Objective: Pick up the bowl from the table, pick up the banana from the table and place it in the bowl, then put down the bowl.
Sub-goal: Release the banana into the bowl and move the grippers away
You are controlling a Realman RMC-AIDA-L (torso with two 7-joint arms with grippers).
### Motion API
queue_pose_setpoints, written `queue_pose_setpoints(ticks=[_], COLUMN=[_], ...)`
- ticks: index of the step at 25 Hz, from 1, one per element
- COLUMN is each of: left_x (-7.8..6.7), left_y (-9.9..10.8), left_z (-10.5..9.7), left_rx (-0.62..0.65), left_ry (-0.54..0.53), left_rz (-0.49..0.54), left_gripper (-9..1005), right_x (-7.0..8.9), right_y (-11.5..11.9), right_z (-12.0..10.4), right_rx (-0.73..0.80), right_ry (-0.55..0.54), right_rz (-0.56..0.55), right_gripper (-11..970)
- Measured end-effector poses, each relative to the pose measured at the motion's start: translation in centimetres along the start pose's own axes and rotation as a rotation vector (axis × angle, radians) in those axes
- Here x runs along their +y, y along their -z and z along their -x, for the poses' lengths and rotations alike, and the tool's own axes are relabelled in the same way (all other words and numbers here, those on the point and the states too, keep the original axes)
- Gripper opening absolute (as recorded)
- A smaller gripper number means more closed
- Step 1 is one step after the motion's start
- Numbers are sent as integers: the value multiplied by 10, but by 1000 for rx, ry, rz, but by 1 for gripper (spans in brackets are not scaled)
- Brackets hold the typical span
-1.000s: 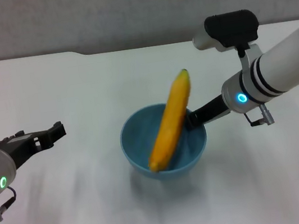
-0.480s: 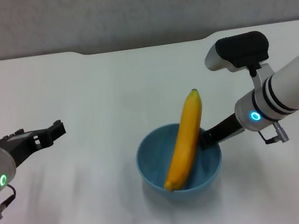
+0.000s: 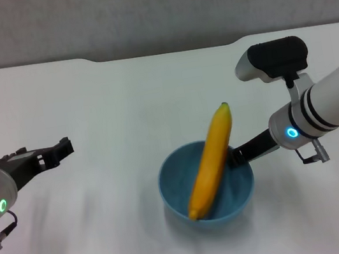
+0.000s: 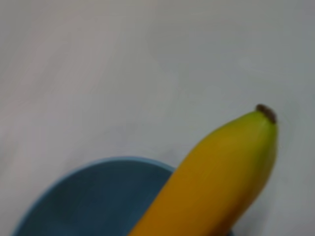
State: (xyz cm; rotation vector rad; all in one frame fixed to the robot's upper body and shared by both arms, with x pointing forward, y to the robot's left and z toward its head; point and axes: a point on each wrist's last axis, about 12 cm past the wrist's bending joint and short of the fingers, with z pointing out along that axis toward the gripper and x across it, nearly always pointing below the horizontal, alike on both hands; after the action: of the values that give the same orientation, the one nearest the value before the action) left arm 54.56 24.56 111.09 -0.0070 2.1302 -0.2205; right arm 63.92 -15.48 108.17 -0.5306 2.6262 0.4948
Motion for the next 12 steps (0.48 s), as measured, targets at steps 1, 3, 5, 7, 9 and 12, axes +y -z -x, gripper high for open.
queue_pose_setpoints(ticks=[1, 3, 5, 7, 9, 12], left_x=[0, 0, 0, 0, 1, 2], left_y=[0, 0, 0, 0, 0, 0], left_z=[0, 0, 0, 0, 0, -2], left_rx=[-2, -4, -6, -6, -6, -1], left_ry=[0, 0, 0, 0, 0, 2], left_rz=[0, -1, -1, -1, 0, 3], left_gripper=[896, 896, 896, 896, 896, 896], right_x=[0, -1, -1, 0, 0, 2], right_y=[0, 0, 0, 0, 0, 1], right_z=[0, -1, -1, -1, -1, -5], right_rx=[-2, -5, -6, -8, -6, -1], right_ry=[2, 3, 3, 12, 29, 58], right_rz=[-1, -1, 0, 2, 3, 11], right_gripper=[33, 33, 65, 128, 192, 282])
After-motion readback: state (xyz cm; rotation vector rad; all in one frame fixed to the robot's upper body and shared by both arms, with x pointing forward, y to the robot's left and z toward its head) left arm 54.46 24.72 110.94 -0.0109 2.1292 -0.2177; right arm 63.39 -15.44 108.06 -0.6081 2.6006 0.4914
